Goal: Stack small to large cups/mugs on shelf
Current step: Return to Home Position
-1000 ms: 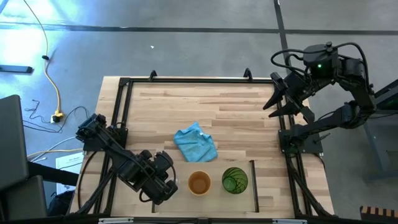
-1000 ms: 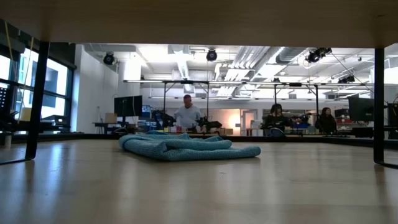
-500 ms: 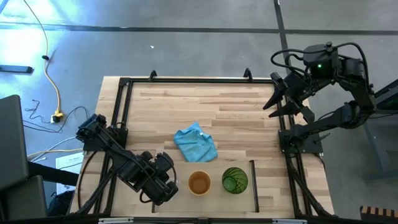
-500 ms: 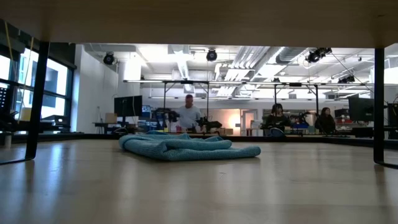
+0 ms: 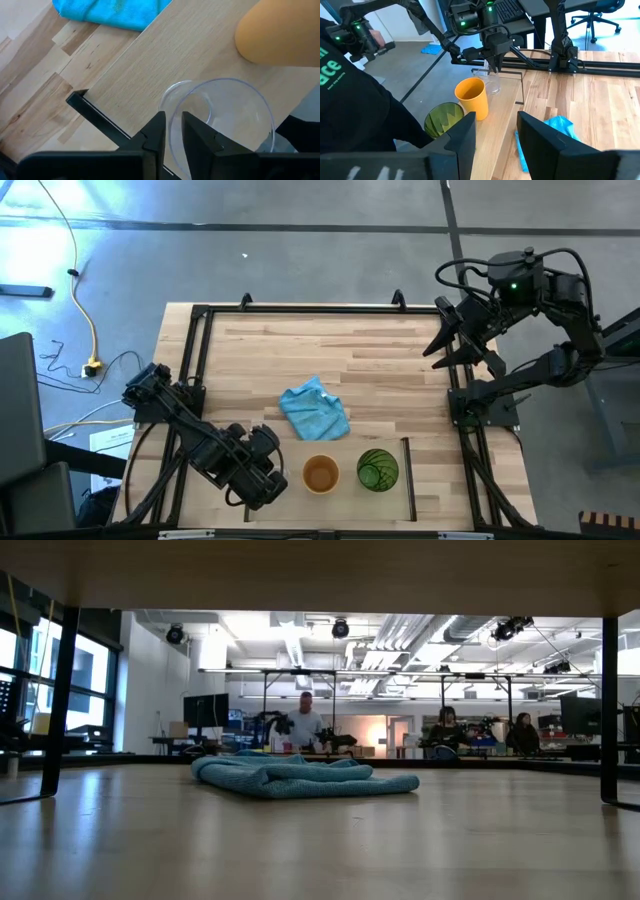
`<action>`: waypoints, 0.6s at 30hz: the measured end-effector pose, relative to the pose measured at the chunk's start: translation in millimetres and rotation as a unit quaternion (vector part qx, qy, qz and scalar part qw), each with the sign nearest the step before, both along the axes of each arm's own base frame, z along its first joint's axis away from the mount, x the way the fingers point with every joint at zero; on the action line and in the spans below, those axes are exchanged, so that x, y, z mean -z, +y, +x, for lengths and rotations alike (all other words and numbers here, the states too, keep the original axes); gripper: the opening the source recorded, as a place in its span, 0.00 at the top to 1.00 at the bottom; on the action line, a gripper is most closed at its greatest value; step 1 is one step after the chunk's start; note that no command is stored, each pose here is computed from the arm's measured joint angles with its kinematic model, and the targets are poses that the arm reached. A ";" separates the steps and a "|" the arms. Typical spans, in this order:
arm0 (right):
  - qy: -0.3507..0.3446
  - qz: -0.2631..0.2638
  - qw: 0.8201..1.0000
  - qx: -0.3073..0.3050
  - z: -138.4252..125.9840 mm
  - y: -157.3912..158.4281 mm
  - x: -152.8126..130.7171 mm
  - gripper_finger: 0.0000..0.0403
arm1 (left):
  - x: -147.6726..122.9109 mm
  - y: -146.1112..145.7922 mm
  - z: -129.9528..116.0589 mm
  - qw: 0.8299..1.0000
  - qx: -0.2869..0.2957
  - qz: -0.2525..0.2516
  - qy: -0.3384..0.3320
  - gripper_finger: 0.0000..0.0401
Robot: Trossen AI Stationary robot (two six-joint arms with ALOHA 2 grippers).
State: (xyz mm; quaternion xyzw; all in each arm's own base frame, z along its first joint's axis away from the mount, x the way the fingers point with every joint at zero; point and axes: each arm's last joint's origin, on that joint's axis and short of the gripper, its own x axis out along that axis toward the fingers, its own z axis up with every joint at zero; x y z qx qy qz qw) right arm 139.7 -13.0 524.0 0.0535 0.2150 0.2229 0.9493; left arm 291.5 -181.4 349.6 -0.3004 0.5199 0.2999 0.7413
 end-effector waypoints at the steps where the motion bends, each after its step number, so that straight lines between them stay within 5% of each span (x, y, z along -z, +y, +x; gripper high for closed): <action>1: 0.000 0.000 1.000 0.000 0.0 0.0 0.0 0.66 | -0.2 0.0 0.3 1.000 0.000 0.001 -0.002 0.87; 18: 0.000 0.000 1.000 0.000 0.0 0.0 0.0 0.66 | -71.1 15.2 -7.5 0.984 0.033 0.095 -0.150 0.77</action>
